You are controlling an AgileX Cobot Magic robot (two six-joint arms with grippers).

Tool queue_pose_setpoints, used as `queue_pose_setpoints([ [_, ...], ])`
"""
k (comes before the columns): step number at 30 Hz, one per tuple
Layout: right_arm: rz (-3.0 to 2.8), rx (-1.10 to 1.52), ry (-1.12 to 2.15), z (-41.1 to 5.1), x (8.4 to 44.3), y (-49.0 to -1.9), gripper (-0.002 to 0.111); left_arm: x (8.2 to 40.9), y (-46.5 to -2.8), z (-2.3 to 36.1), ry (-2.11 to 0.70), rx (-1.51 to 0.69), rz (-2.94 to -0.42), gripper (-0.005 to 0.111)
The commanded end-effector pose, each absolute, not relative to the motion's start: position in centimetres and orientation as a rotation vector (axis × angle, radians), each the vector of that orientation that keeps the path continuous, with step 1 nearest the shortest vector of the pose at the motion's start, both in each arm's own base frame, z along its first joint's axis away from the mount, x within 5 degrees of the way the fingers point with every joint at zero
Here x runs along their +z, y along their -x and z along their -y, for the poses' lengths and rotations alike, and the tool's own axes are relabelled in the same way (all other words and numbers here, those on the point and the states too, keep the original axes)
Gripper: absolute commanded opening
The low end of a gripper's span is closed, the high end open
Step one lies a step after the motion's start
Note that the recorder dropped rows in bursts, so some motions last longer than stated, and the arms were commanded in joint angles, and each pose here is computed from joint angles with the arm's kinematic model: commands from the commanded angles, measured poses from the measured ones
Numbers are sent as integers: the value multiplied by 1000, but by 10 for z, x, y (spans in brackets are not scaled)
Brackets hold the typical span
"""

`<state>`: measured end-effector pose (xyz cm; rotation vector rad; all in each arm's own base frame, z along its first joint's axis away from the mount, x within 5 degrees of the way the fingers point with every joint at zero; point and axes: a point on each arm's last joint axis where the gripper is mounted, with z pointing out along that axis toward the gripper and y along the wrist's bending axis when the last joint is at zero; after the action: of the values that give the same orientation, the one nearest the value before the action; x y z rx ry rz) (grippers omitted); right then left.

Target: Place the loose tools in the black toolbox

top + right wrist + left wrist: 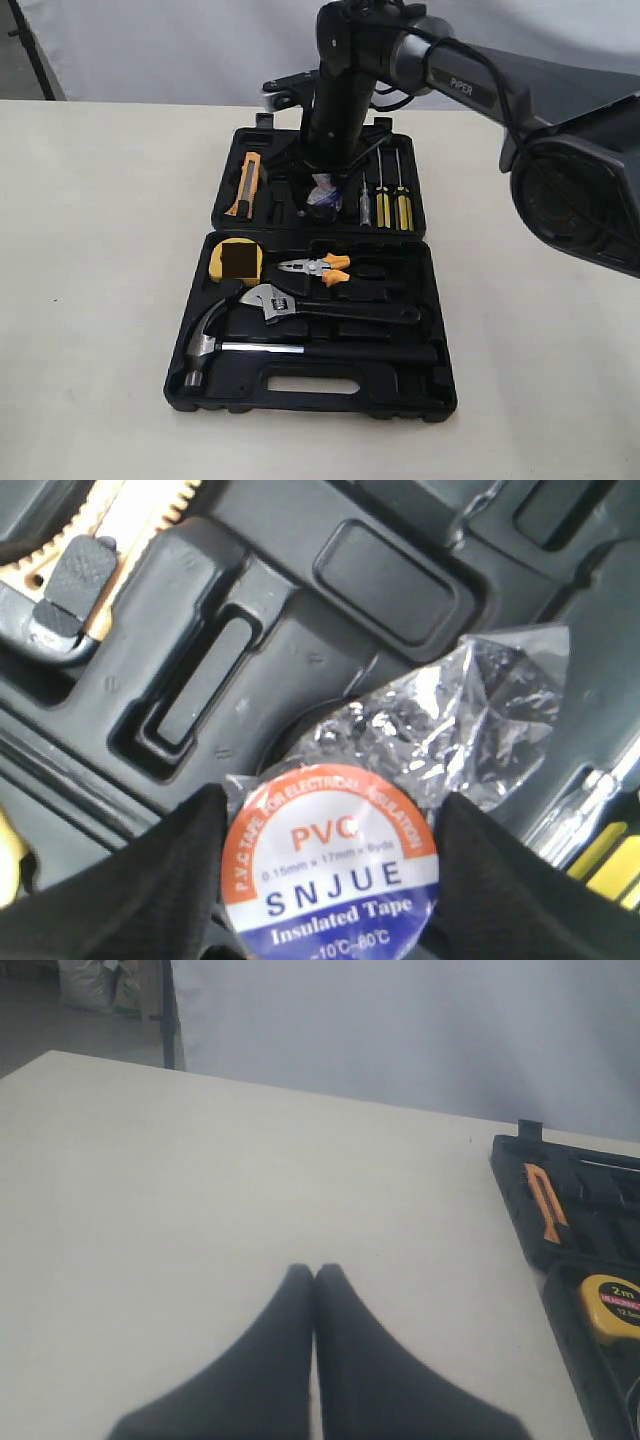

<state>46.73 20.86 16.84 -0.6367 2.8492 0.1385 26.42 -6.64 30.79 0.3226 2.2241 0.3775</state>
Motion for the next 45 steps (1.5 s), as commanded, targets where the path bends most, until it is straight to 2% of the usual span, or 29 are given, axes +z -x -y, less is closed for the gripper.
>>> queue_pose_setpoints([
  [1,-2838,131,614,-207,173,-468,52,307,-263,66,-306,348,-2223,1],
  [4,-2838,131,614,-207,173,-468,63,307,-263,66,-306,348,-2223,1],
  [6,-2838,131,614,-207,173,-468,67,307,-263,66,-306,348,-2223,1],
  [15,-2825,136,604,-207,182,-468,65,307,-263,66,-306,348,-2223,1],
  [17,-2815,138,603,-206,191,-467,60,307,-263,66,-306,348,-2223,1],
  [19,-2800,142,602,-205,207,-464,47,307,-263,66,-306,348,-2223,1],
  [20,-2800,142,603,-204,214,-462,40,307,-263,66,-306,348,-2223,1],
  [23,-2751,152,603,-202,237,-458,6,307,-263,66,-306,348,-2223,1],
  [24,-2747,155,593,-202,242,-456,0,307,-263,66,-306,348,-2223,1],
  [31,-2820,118,540,-184,257,-424,0,307,-263,66,-306,348,-2223,1],
  [34,-2842,111,490,-164,276,-398,0,307,-263,66,-306,348,-2223,1],
  [41,-2802,111,227,-85,314,-315,0,307,-263,66,-306,348,-2223,1],
  [45,-2717,106,108,-49,328,-249,0,307,-263,66,-306,348,-2223,1],
])
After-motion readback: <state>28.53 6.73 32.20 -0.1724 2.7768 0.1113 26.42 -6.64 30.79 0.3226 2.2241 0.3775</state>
